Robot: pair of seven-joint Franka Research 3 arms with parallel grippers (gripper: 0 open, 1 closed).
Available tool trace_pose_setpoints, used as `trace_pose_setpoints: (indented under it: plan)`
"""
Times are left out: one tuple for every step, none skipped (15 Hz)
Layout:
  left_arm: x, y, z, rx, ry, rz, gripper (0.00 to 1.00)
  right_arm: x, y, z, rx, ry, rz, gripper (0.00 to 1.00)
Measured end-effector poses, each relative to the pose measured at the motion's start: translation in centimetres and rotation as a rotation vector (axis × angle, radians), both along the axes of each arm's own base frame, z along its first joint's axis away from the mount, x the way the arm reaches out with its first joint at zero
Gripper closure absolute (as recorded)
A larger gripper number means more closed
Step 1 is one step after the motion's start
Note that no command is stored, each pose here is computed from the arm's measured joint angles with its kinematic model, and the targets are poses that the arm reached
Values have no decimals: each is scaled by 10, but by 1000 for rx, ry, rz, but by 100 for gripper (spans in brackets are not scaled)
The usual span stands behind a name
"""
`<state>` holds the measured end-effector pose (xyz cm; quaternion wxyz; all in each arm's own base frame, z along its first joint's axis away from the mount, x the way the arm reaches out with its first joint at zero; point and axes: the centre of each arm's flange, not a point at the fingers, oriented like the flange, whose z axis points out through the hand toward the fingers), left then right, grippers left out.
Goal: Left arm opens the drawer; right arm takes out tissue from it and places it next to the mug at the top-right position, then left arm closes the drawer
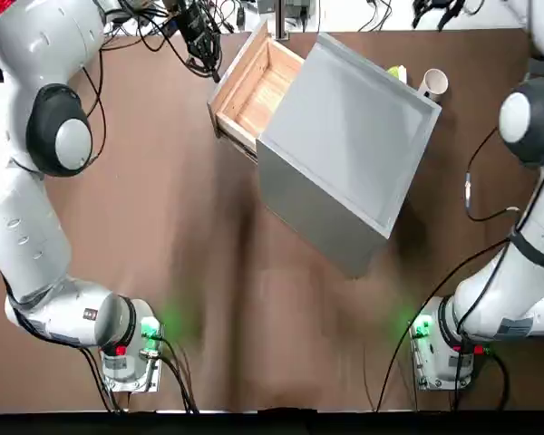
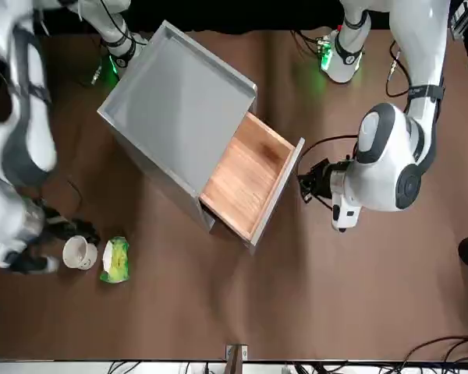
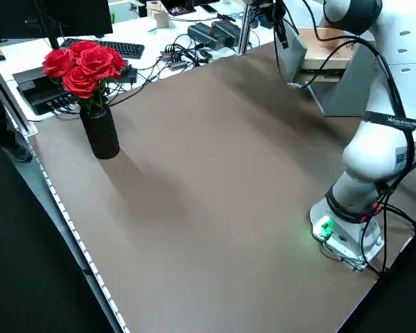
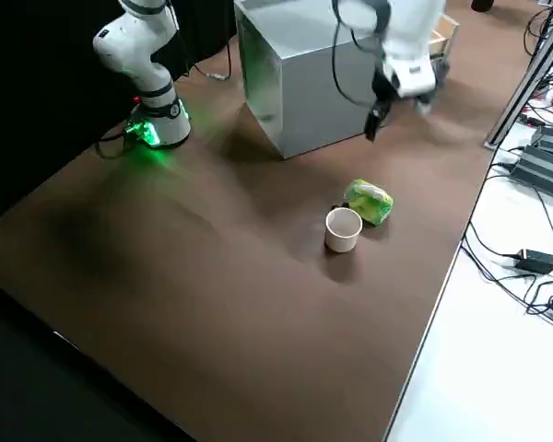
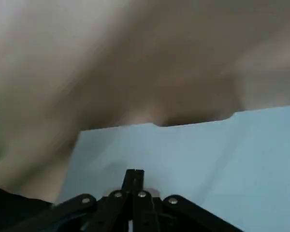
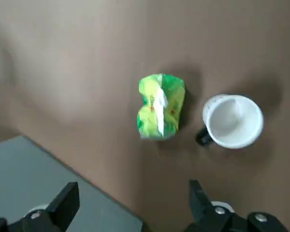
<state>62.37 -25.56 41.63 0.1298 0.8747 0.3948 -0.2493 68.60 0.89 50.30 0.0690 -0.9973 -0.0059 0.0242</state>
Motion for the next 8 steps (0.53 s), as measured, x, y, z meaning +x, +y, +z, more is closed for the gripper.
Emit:
trace_pose_setpoints:
  plan:
    - [0,-9,-4,-15,11,28,99,-14,-10,27,1,4,-9,0]
    - [0,-17,-9,-28,22,53,99,-29,-19,51,2,13,-17,0]
    - [0,-26,-13,-46,35,74,99,-44,-28,75,2,16,-24,0]
    - [-1,-33,-16,-64,49,91,99,-57,-34,98,1,3,-27,0]
    - [-2,-39,-18,-86,66,106,99,-69,-36,119,-8,-20,-27,0]
    - [-3,-44,-18,-113,85,122,99,-80,-34,137,-23,-42,-22,0]
    - [-5,-50,-17,-138,102,133,99,-89,-29,152,-35,-56,-13,0]
    - [-7,-56,-16,-150,116,138,99,-98,-23,165,-41,-69,-1,0]
